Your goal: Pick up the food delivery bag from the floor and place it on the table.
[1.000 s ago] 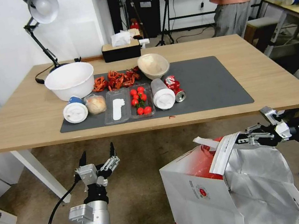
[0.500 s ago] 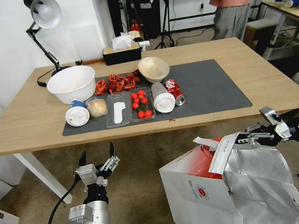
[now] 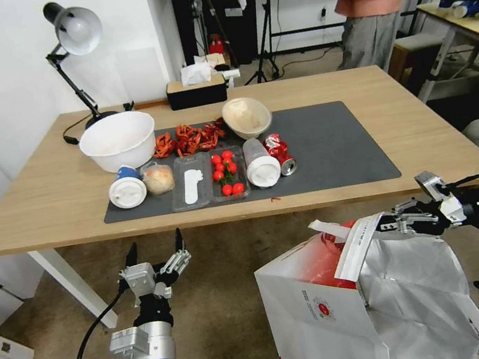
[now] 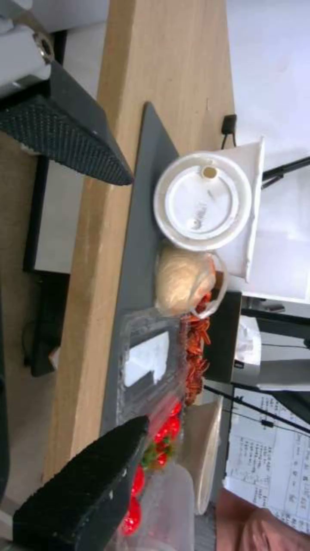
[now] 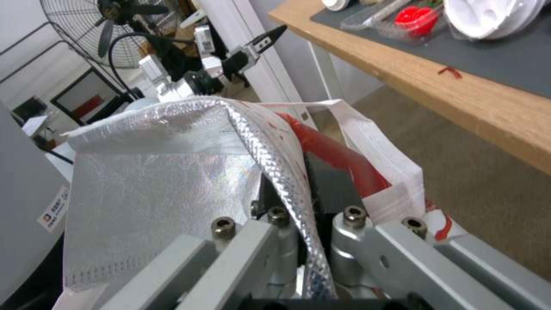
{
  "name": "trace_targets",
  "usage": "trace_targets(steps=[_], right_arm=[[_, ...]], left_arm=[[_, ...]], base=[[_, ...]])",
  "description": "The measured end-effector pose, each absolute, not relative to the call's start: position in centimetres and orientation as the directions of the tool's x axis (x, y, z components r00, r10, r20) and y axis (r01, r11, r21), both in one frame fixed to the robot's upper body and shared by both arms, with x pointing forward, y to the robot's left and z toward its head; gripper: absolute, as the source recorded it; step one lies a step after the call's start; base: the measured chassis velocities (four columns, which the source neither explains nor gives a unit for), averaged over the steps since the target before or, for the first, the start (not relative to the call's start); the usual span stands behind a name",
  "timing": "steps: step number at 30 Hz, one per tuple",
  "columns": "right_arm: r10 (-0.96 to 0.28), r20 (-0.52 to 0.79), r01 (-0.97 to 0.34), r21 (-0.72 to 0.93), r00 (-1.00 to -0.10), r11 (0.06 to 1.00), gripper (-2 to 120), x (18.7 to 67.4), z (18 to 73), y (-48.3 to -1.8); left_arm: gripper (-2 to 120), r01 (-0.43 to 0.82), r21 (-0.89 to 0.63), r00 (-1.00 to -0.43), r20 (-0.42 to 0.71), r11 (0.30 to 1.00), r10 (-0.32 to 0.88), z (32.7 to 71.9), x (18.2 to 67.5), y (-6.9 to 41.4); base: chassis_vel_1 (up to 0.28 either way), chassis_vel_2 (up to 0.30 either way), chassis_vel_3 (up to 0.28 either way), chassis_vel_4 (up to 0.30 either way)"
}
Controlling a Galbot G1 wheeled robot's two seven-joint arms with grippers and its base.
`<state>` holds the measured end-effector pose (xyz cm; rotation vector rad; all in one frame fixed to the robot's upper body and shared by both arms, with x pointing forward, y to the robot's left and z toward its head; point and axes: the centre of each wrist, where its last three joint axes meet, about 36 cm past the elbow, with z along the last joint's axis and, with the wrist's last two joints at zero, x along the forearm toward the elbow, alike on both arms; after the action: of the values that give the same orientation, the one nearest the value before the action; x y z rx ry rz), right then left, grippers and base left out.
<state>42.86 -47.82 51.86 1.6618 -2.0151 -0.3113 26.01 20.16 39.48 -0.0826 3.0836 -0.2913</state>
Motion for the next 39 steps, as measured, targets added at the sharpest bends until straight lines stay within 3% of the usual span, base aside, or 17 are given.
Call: trace_targets(steps=[39], right_arm=[[-0.966,0.229,-0.846,0.484,-0.123,0.223,0,42.81,51.67,-47.79]], left_arm=[[100,-0.057,-0.21,-0.998,-0.025,0.976,-0.063,39.56,25.7,20.08]], base=[[0.0,0.0,0.0,0.0]])
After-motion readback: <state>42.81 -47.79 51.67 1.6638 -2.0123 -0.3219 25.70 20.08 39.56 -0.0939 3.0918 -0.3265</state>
